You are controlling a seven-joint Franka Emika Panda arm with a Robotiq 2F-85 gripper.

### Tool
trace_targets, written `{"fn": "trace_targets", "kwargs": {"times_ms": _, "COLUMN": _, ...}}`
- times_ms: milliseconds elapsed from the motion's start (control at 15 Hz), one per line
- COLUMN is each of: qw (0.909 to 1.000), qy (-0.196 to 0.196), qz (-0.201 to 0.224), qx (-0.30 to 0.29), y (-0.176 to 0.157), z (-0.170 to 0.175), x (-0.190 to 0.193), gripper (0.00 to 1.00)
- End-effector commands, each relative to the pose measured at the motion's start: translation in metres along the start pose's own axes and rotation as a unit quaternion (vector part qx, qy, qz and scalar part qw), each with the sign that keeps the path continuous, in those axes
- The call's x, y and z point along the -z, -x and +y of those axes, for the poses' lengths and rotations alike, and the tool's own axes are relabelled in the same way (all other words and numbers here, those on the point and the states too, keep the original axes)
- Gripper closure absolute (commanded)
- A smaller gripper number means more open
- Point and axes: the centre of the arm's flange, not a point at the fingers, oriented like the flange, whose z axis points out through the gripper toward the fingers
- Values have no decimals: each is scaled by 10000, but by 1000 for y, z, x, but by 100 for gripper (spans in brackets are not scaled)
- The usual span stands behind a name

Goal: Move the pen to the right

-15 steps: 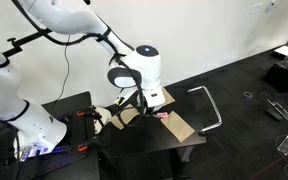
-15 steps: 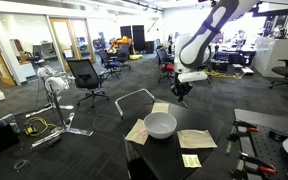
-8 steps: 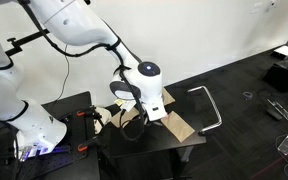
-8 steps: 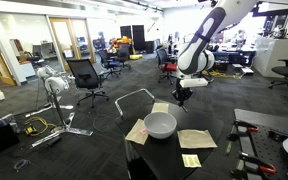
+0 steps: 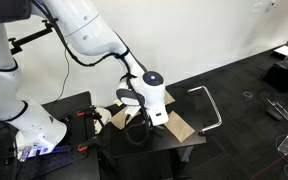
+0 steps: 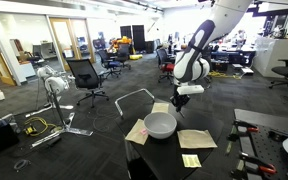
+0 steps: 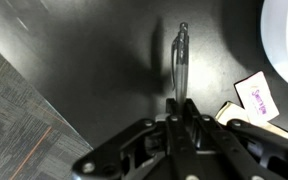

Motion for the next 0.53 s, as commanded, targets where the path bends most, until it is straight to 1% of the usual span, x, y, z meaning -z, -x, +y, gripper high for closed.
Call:
{"fn": "trace_targets", "kwargs": {"times_ms": 0, "qw": 10000, "qy": -6, "qz": -29, "qx": -25, "y": -12, "z": -3, "x": -16, "gripper": 97}}
{"fn": "trace_targets", "kwargs": {"times_ms": 400, "qw": 10000, "qy": 41, "qz": -71, "qx": -14, "y": -16, "z": -5, "x": -30, "gripper": 97}}
{"fn": "trace_targets", "kwargs": {"times_ms": 467, "qw": 10000, "qy": 25, "qz": -70, "qx": -15, "y": -16, "z": -5, "x": -30, "gripper": 64}}
